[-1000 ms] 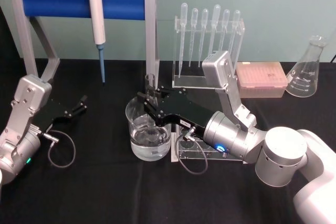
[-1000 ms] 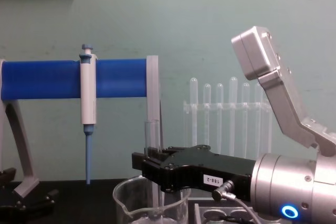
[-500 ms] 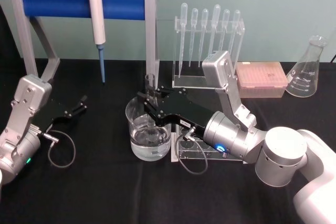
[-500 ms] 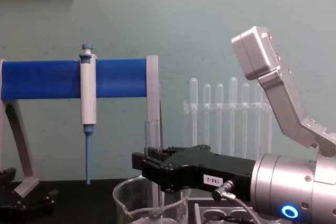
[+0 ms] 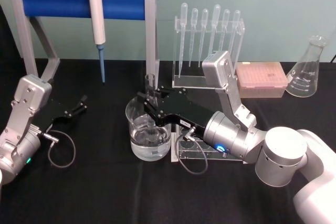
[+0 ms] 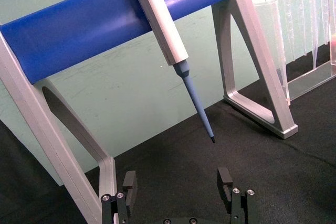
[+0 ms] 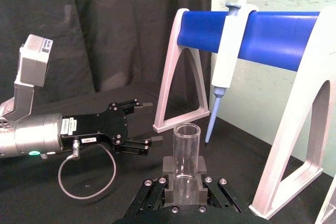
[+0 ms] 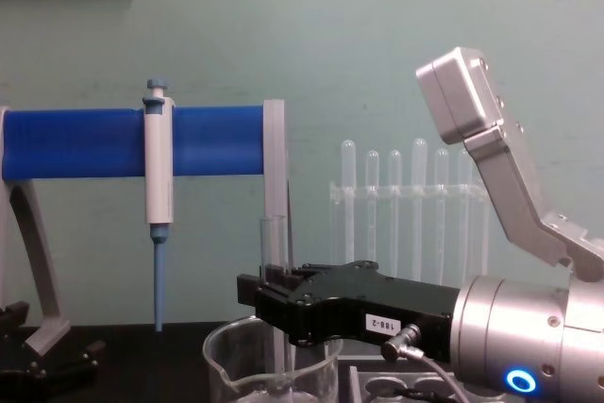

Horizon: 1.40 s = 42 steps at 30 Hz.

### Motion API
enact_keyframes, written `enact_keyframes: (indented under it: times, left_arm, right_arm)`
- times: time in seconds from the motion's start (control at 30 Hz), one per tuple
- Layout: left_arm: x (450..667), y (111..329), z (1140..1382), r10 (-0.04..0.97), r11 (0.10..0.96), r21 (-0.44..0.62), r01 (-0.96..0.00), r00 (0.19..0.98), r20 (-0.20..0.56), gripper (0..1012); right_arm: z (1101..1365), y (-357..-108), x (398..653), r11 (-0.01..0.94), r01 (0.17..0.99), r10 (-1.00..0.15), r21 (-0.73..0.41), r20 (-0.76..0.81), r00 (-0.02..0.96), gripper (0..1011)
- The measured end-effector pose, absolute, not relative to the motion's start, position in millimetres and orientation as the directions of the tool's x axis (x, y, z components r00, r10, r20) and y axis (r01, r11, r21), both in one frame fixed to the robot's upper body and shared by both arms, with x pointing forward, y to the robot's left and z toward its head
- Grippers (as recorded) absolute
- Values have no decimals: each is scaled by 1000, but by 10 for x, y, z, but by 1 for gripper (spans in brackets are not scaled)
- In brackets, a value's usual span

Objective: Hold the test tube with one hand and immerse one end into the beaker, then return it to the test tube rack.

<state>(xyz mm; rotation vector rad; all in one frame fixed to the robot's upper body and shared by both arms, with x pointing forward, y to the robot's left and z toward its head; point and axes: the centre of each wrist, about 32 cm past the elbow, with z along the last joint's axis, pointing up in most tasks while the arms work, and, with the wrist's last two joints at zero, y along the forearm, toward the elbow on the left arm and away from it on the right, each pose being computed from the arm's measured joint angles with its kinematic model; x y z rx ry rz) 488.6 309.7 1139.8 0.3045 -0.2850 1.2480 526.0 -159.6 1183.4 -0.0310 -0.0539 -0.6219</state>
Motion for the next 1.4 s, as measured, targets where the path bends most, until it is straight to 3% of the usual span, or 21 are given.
enact_keyframes:
  times: [1.4]
  left_arm:
    - [4886,3097,11398,880,287,70,-955,292,374,1000]
  right_arm:
    - [11834,-1596,5260,812,583,-581,-13,60,811,228]
